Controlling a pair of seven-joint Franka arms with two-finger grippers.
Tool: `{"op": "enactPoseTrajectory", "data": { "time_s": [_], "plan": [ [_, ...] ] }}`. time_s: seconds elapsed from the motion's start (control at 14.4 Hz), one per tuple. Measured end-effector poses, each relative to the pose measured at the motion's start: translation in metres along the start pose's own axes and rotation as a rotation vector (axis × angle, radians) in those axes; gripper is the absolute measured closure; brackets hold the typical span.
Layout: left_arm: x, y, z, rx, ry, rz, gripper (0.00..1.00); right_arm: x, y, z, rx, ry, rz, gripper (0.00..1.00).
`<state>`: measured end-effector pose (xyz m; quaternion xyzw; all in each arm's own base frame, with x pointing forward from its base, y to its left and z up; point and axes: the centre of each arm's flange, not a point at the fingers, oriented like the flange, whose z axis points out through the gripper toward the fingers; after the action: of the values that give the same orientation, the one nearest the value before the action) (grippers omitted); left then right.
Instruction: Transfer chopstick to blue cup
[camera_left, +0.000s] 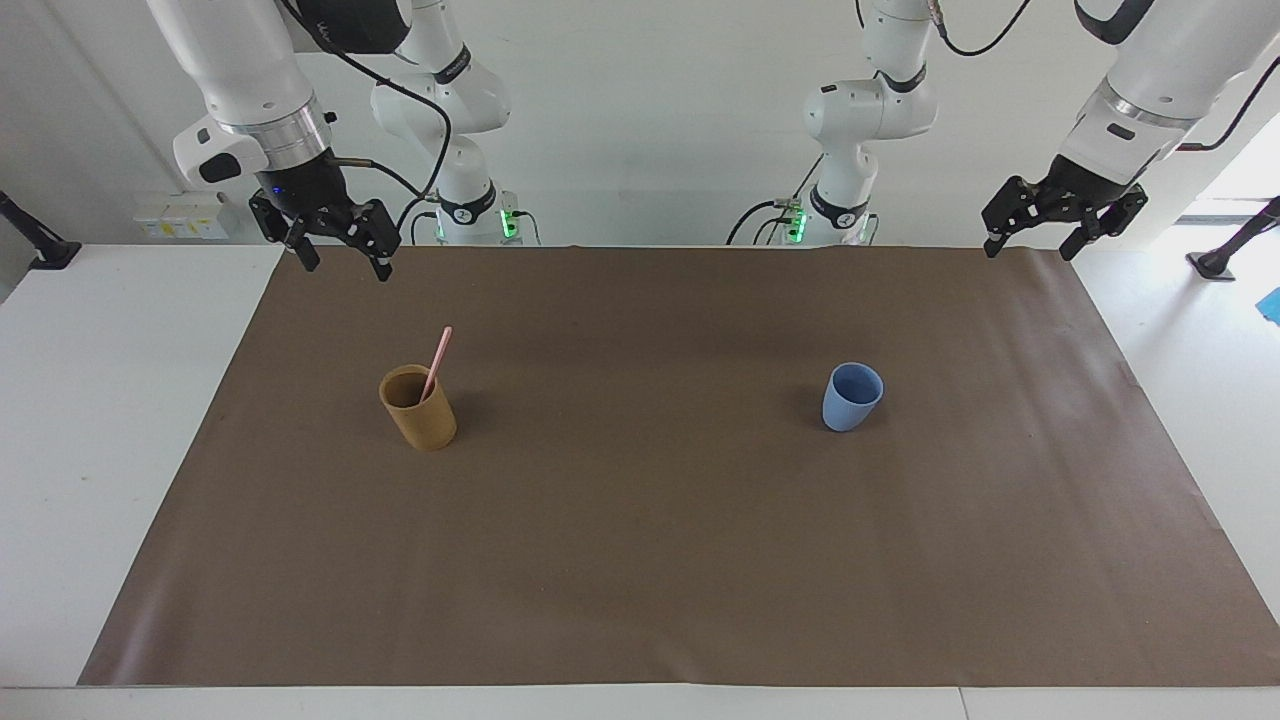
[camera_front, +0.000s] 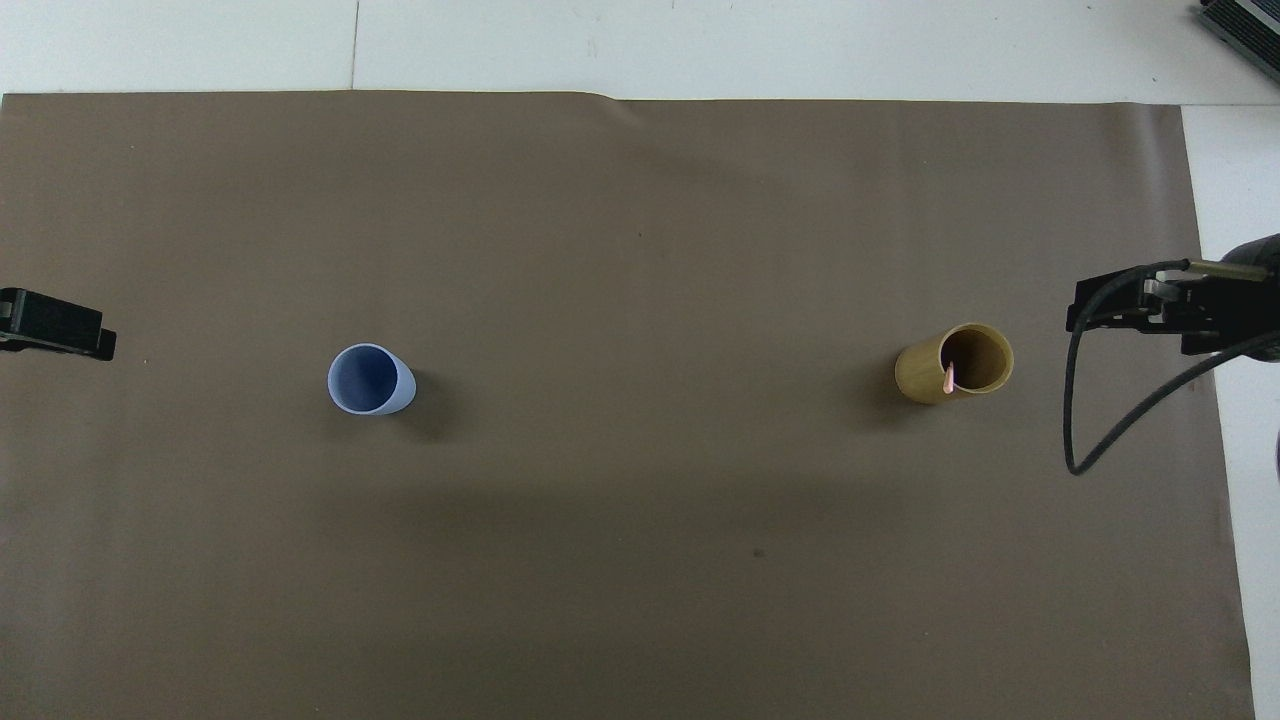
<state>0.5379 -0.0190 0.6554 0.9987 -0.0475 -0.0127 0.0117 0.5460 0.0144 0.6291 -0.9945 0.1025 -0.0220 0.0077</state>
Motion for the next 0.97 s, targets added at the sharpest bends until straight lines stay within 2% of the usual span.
{"op": "enactPoseTrajectory", "data": {
  "time_s": [0.97],
  "plan": [
    [0.0, 0.0, 0.0, 0.0, 0.0, 0.0, 0.0, 0.0006, 0.0029, 0.0005, 0.0, -0.001, 0.005, 0.0]
  ]
}}
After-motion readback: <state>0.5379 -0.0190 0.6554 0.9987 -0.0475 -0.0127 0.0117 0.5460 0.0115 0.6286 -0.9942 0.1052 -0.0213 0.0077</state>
